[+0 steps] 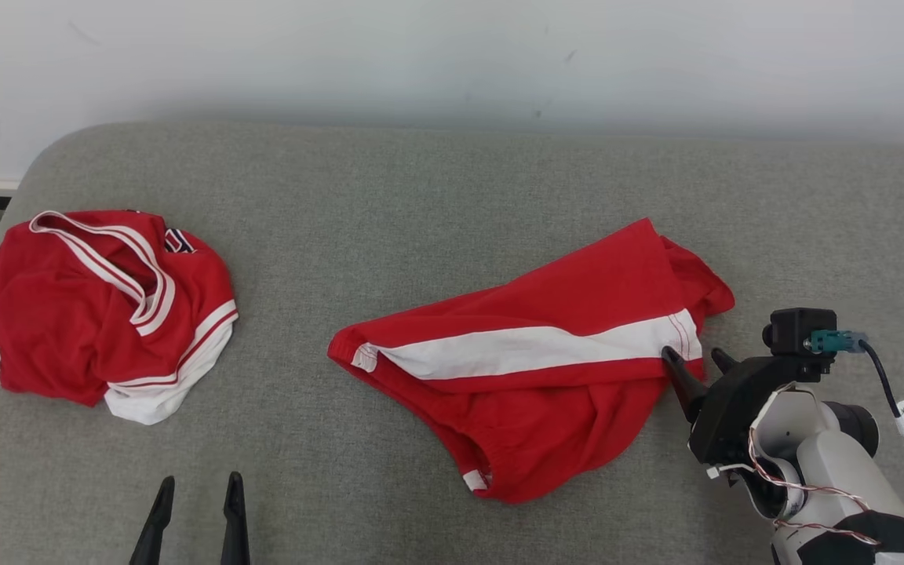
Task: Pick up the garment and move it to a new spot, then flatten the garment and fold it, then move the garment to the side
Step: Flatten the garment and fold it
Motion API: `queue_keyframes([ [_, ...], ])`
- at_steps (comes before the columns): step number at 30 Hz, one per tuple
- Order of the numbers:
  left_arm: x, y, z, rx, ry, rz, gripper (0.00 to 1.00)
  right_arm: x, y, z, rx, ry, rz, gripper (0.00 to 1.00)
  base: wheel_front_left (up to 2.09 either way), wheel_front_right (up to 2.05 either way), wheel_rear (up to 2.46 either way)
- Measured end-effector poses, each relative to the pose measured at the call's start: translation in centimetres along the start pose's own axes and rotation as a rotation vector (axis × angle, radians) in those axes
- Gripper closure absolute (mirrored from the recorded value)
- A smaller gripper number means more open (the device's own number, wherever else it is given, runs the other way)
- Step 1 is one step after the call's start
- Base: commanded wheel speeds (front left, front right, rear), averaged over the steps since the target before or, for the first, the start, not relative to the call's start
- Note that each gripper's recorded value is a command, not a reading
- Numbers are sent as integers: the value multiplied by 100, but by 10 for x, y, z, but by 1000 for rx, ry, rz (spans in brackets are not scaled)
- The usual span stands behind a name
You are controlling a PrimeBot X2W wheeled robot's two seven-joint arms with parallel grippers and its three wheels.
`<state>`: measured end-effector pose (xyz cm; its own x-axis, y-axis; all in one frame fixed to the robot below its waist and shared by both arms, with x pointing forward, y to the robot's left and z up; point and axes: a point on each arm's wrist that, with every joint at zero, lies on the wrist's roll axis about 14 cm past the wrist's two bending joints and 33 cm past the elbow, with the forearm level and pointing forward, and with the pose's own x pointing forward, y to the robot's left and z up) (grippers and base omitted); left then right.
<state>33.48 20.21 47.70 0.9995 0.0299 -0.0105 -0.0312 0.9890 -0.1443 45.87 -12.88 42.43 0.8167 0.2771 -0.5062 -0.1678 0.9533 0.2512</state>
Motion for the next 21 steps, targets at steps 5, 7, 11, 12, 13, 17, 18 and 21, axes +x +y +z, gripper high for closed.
queue_keyframes([
  [5, 1, 6, -2, 5, 9, 19, 0, 13, 10, -8, 1, 53, 27, 0, 0, 0, 0],
  [7, 1, 6, -4, 5, 13, 21, 0, 16, 12, -11, -4, 65, 33, 0, 0, 0, 0],
  [11, 2, 5, -4, 5, 15, 17, 0, 19, 14, -11, -3, 64, 39, 67, 0, 0, 0],
  [12, 2, 5, -5, 4, 16, 16, 0, 19, 14, -11, -1, 64, 40, 100, 0, 0, 0],
  [13, 3, 5, -5, 4, 17, 16, 0, 19, 14, -12, -1, 63, 40, 100, 0, 0, 0],
  [17, 3, 5, -5, 4, 16, 14, 0, 17, 8, -12, 2, 54, 27, 100, 0, 0, 0],
  [18, 4, 5, -4, 5, 15, 13, 0, 16, 5, -12, 1, 54, 22, 100, 0, 0, 0],
  [21, 4, 4, -4, 4, 12, 11, 0, 13, -1, -6, 0, 25, 10, 100, 0, 0, 0],
])
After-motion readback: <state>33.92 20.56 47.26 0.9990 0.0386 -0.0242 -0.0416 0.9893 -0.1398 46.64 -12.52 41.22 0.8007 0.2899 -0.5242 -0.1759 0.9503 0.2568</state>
